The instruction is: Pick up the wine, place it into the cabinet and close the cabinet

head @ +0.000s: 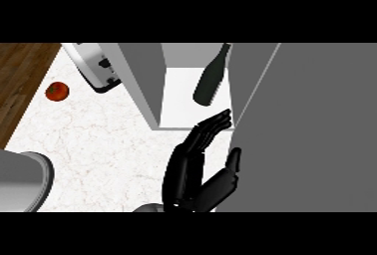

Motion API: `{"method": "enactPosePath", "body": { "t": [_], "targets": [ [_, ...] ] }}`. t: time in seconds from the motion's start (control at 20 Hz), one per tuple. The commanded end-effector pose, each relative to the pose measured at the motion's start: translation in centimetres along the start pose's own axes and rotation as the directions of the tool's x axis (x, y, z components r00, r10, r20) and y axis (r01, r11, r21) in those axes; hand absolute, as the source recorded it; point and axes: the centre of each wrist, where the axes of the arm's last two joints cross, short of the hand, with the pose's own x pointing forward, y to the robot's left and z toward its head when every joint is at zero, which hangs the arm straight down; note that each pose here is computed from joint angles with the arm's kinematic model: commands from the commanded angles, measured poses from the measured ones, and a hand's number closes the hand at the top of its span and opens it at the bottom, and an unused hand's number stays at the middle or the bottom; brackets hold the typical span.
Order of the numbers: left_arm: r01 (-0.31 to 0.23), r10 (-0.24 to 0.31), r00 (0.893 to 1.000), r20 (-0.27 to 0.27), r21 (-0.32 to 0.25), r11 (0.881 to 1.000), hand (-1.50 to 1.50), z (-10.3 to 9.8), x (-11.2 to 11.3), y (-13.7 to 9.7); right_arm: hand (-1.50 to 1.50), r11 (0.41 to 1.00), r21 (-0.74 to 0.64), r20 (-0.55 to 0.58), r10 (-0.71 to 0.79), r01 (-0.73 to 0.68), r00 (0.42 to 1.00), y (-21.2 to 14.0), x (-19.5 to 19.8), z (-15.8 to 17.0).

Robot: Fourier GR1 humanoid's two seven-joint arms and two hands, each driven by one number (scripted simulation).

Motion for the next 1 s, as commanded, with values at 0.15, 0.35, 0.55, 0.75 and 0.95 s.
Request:
{"method": "enactPosePath", "body": {
  "t": [0.15,0.35,0.55,0.75,0.95],
  "targets": [
    [-0.052,0.052,0.999,-0.010,-0.050,0.997,1.50,4.4,2.3,2.6,-1.50,1.000,-0.004,0.005,0.001,-0.001,1.000,-0.6,0.9,0.6],
    [-0.071,0.069,0.997,-0.028,-0.101,0.992,1.50,8.0,3.9,4.7,-1.50,1.000,0.030,-0.008,0.000,0.001,1.000,1.0,-0.6,0.8],
    [-0.074,0.073,0.997,-0.012,-0.110,0.991,1.50,8.2,7.0,6.7,1.50,0.973,0.228,-0.003,0.049,-0.047,0.999,1.2,-0.1,0.7],
    [-0.059,0.054,0.998,-0.033,-0.156,0.986,1.50,9.5,8.7,9.3,1.50,0.949,0.313,-0.007,-0.034,0.035,0.999,3.2,0.1,0.8],
    [-0.061,0.061,0.998,-0.007,-0.134,0.989,1.50,9.6,8.9,12.1,1.50,0.889,0.440,-0.090,-0.096,0.126,0.991,5.7,0.4,0.9]
  ]
}}
